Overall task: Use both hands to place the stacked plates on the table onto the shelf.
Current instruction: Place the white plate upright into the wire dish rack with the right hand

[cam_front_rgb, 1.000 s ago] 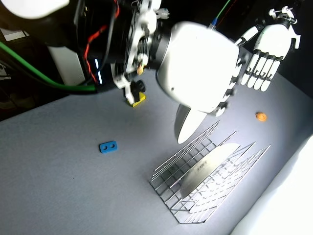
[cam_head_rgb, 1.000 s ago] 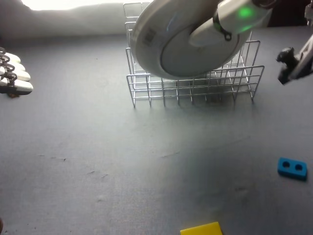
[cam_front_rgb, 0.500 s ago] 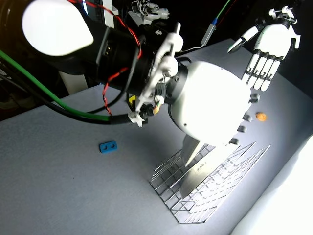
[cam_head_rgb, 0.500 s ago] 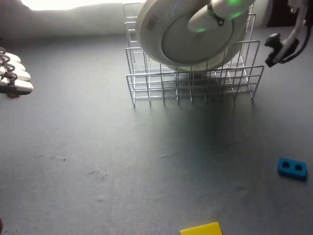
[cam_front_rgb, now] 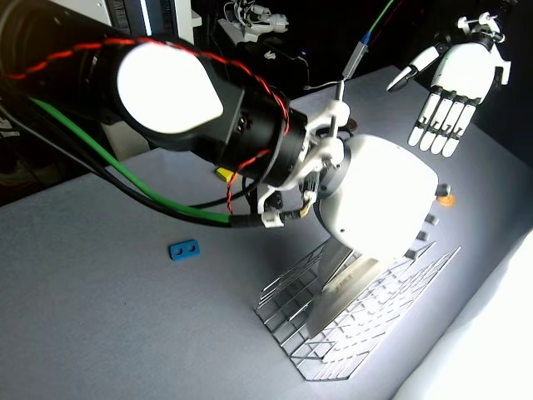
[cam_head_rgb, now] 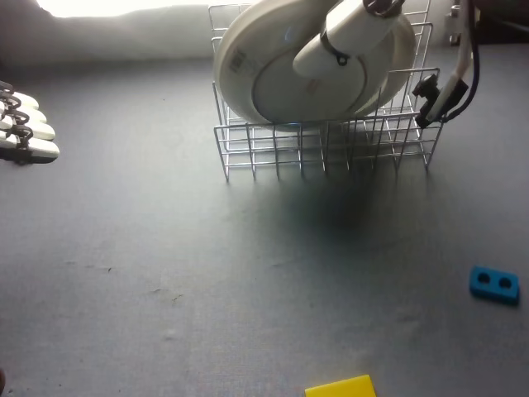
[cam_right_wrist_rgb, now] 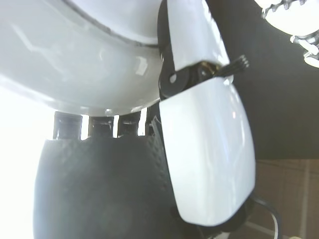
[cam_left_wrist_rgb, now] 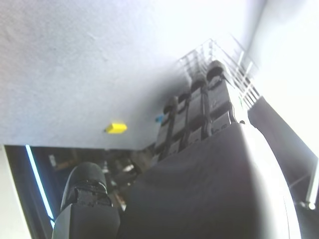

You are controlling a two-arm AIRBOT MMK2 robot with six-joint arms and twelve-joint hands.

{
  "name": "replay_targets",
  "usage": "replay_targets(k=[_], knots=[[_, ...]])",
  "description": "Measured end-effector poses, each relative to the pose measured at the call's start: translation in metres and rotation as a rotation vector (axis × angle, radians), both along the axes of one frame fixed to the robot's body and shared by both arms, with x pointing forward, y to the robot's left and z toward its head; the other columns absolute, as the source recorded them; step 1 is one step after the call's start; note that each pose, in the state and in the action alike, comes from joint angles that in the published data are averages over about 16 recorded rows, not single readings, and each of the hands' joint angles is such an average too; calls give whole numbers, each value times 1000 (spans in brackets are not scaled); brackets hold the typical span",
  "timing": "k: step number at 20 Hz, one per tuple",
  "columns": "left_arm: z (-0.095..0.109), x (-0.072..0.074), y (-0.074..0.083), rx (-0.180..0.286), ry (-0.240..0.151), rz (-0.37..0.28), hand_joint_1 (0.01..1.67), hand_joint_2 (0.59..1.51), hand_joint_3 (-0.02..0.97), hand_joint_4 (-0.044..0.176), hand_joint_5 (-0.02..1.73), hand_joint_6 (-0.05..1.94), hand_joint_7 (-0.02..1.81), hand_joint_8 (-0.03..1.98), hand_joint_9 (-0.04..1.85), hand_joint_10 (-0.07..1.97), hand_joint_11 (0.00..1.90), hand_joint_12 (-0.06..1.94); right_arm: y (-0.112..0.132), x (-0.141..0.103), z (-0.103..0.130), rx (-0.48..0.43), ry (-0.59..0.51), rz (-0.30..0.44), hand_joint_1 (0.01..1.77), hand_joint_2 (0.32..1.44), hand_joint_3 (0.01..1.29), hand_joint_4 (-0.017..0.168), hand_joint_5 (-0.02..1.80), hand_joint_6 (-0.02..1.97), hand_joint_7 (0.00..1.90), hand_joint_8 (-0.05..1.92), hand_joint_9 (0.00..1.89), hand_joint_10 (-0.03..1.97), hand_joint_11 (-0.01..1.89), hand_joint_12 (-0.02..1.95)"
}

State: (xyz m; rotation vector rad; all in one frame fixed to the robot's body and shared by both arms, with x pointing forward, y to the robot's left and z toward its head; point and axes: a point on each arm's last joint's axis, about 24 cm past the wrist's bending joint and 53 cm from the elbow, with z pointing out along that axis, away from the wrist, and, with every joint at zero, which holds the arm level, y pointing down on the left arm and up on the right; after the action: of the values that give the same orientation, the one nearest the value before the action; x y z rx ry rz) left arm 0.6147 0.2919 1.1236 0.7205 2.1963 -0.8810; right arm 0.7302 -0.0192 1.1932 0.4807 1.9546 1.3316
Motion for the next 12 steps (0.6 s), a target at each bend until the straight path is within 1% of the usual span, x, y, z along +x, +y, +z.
replay_targets(k=[7,12], knots=[[-1,0,0,4,1,-3,15,1112,14,2,19,18,19,-5,16,18,16,7,1,2,-21,-19,29,-3,1389,980,15,-7,899,958,1053,726,1064,975,961,974],[-1,-1,0,5,2,-4,14,1113,14,2,18,18,19,-5,15,18,16,7,0,2,-30,-28,41,-3,1388,980,16,-7,901,947,1050,719,1053,967,960,977]])
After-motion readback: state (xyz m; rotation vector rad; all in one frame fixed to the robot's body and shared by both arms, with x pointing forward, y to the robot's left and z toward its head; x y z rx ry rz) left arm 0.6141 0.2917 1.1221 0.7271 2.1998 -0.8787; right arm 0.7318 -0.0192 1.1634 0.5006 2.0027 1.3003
